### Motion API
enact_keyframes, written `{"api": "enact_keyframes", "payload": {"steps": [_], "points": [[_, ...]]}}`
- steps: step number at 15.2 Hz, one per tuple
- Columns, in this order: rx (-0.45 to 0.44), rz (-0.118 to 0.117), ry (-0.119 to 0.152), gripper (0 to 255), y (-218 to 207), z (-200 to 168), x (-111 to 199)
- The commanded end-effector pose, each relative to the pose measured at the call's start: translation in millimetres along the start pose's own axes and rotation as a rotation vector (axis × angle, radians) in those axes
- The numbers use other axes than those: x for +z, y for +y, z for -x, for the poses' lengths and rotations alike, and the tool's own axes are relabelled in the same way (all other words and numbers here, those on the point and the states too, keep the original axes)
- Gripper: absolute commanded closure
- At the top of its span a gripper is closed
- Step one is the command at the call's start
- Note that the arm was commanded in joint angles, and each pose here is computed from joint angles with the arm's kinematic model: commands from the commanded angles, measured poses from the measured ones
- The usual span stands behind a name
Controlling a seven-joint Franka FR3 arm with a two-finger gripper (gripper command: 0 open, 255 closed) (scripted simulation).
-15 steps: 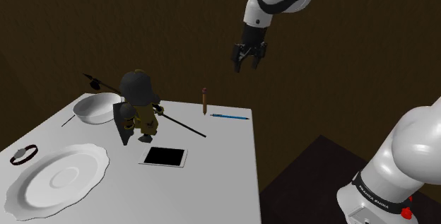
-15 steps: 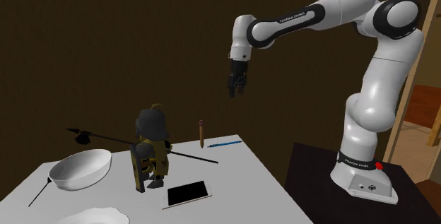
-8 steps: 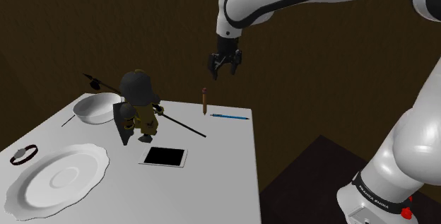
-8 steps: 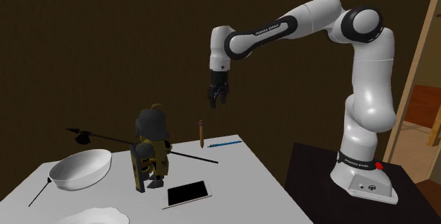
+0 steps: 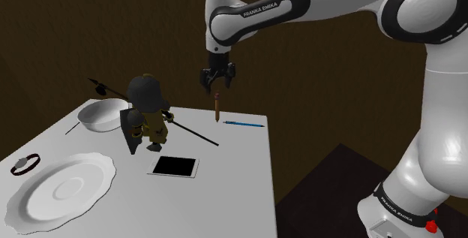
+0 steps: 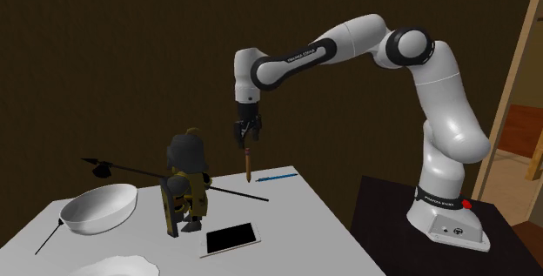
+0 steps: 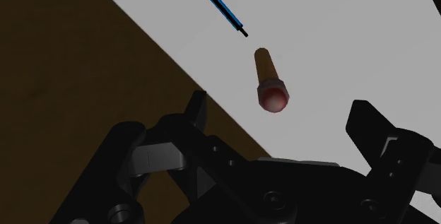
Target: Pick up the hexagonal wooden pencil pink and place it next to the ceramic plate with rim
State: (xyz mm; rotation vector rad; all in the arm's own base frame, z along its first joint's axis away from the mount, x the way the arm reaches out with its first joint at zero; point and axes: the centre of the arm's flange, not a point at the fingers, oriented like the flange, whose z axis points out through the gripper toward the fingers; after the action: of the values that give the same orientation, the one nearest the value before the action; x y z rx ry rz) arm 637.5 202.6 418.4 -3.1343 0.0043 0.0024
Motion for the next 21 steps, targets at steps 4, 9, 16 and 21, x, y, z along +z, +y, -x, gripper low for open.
{"api": "enact_keyframes", "payload": {"steps": [4,9,16,21], "points": [[-0.001,0.001,-0.001,0,-2,-3,25],[-0.001,0.001,-0.001,0,-2,-3,39],[-0.001,0.001,-0.001,255,-2,-3,39],[-0.001,0.001,-0.001,255,-2,-3,39]]}}
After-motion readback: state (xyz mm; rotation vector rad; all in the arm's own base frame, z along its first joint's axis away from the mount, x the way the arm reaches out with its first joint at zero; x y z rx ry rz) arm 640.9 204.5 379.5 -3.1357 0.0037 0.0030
